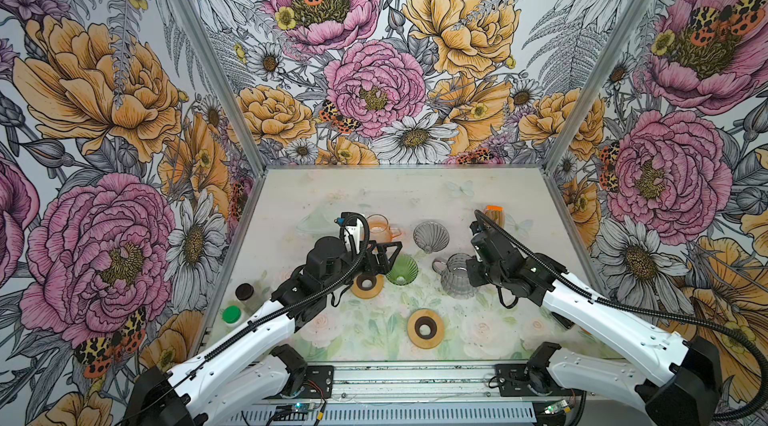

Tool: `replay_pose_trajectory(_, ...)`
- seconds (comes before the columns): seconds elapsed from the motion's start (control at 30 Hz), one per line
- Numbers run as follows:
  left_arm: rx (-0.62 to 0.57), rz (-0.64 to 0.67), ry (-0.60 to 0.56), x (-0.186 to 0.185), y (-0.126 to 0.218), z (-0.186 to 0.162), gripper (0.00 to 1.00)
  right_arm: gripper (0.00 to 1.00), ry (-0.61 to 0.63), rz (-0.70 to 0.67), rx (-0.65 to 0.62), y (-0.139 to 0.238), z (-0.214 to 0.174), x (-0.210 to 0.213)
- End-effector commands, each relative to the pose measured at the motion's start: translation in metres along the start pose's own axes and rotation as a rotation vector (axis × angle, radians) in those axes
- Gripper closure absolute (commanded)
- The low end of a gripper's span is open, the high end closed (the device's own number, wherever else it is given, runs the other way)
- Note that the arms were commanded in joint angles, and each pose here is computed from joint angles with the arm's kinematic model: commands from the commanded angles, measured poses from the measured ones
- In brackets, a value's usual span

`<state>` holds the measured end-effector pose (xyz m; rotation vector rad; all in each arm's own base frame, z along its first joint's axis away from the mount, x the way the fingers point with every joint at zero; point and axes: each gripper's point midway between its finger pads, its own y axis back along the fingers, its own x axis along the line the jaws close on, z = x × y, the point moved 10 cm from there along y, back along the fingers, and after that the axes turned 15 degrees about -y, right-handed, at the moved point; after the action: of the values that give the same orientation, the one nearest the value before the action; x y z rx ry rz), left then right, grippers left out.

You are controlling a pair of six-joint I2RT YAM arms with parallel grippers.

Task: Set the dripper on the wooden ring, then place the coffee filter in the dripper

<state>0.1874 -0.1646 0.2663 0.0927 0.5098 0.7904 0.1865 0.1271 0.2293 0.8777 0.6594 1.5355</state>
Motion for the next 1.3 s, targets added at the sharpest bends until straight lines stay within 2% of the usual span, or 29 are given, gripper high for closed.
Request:
replay_pose_trajectory(0.0, -0.020, 0.005, -0.007, 0.000, 0.000, -0.002, 0.01, 0.96, -0.051, 0.063, -0.072, 0.003, 0.005, 0.005)
replay_pose_trajectory(0.23, -0.015, 0.007, -0.008, -0.001, -0.001, -0.004, 0.01, 0.96, -0.066, 0.077, -0.090, -0.010, -0.004, 0.002)
replay_pose_trajectory(0.5, -0.011, 0.010, -0.004, 0.000, -0.003, -0.004, 0.01, 0.97, -0.074, 0.033, -0.089, -0.021, -0.013, -0.004)
replay_pose_trajectory(1.27, -0.006, 0.007, 0.005, -0.003, -0.003, -0.005, 0.01, 0.96, -0.098, -0.009, -0.090, -0.030, -0.031, -0.018)
